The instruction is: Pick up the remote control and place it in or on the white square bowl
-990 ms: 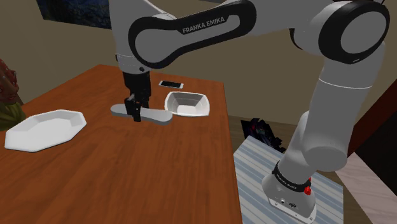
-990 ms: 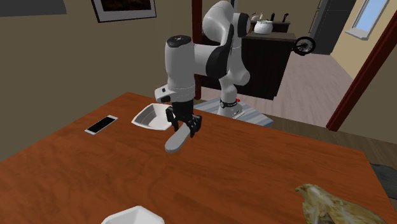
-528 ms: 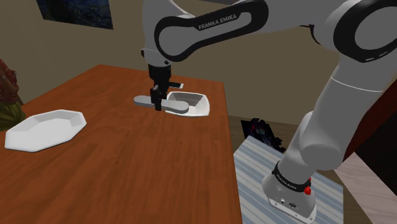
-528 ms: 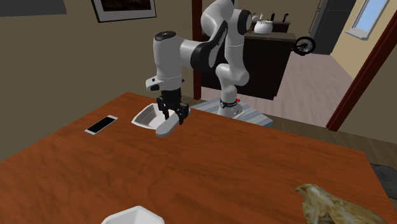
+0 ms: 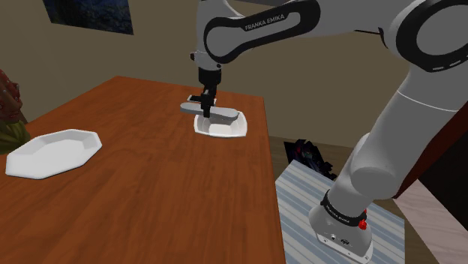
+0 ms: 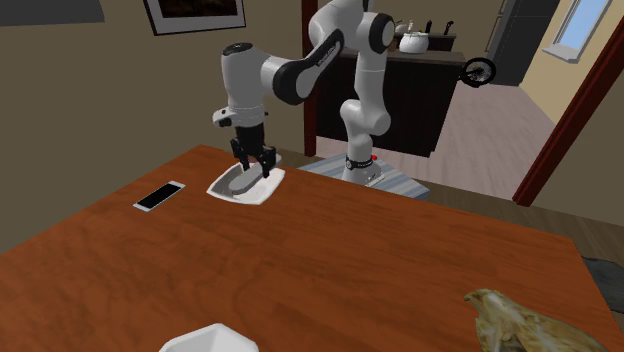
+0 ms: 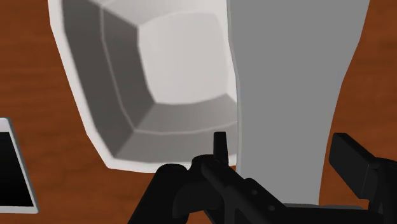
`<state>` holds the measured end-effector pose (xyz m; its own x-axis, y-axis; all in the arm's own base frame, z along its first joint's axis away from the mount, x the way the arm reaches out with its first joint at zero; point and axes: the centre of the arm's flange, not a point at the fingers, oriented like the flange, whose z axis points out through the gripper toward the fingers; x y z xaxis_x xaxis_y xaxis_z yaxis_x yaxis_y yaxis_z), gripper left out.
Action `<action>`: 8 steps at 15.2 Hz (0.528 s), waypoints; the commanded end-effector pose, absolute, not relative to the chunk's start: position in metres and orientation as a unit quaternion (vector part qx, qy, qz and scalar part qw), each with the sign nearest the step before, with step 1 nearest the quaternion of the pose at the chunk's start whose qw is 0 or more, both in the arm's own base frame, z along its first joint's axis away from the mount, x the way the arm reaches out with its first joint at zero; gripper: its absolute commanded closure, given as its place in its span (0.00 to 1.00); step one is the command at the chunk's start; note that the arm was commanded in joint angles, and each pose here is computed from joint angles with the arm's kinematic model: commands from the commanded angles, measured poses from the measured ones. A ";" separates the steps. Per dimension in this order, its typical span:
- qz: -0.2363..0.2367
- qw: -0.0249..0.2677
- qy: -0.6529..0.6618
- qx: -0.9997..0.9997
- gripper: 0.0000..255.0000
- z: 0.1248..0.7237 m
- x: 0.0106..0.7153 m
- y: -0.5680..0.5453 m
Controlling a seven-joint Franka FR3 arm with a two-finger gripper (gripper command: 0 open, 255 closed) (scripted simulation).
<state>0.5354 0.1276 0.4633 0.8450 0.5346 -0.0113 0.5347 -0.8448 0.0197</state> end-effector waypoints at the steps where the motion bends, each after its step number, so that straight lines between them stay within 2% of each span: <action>1: -0.002 0.011 0.279 0.960 1.00 0.463 0.537 0.098; 5: -0.002 0.011 0.279 0.960 1.00 0.464 0.543 0.039; 8: -0.002 0.011 0.279 0.960 1.00 0.448 0.543 0.039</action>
